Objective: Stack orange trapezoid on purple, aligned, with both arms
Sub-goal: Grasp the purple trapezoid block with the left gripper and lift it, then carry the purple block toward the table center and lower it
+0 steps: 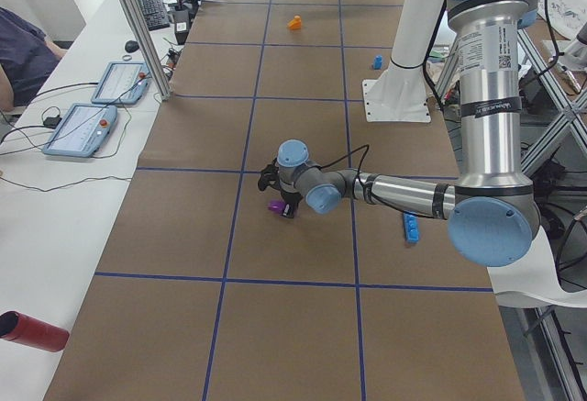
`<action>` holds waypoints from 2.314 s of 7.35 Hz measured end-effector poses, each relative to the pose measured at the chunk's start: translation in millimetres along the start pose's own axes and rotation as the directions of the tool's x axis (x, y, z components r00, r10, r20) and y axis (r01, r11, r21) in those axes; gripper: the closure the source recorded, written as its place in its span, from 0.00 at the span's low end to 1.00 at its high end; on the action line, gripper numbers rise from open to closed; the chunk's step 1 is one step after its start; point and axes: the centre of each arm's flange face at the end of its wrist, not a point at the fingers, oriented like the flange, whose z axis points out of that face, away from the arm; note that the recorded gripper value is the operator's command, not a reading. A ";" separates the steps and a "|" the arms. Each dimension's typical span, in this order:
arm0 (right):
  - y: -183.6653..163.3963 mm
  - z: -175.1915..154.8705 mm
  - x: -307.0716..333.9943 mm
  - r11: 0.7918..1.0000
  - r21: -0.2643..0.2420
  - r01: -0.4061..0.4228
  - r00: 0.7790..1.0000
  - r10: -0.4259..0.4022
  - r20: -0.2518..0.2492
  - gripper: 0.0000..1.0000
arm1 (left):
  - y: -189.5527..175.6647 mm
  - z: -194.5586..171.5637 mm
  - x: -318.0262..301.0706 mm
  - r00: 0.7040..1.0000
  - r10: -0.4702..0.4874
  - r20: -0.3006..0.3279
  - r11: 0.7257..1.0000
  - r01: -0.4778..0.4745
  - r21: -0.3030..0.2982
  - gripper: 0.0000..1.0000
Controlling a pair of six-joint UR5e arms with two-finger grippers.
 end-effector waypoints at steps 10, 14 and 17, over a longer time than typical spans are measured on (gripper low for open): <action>-1.6 -1.0 -1.4 1.000 0.004 0.004 1.000 -0.004 0.004 0.00 | -135.1 19.7 474.2 0.996 -0.049 -0.078 0.998 0.052 0.039 1.00; -1.5 -0.5 -0.6 1.000 0.003 0.003 1.000 -0.003 0.003 0.00 | -149.8 55.8 529.3 0.999 0.038 0.027 0.994 -0.041 0.098 0.53; -1.3 0.5 0.3 1.000 0.001 0.002 1.000 -0.002 0.002 0.00 | -160.4 65.2 543.5 0.998 0.053 0.043 0.995 -0.057 0.088 0.01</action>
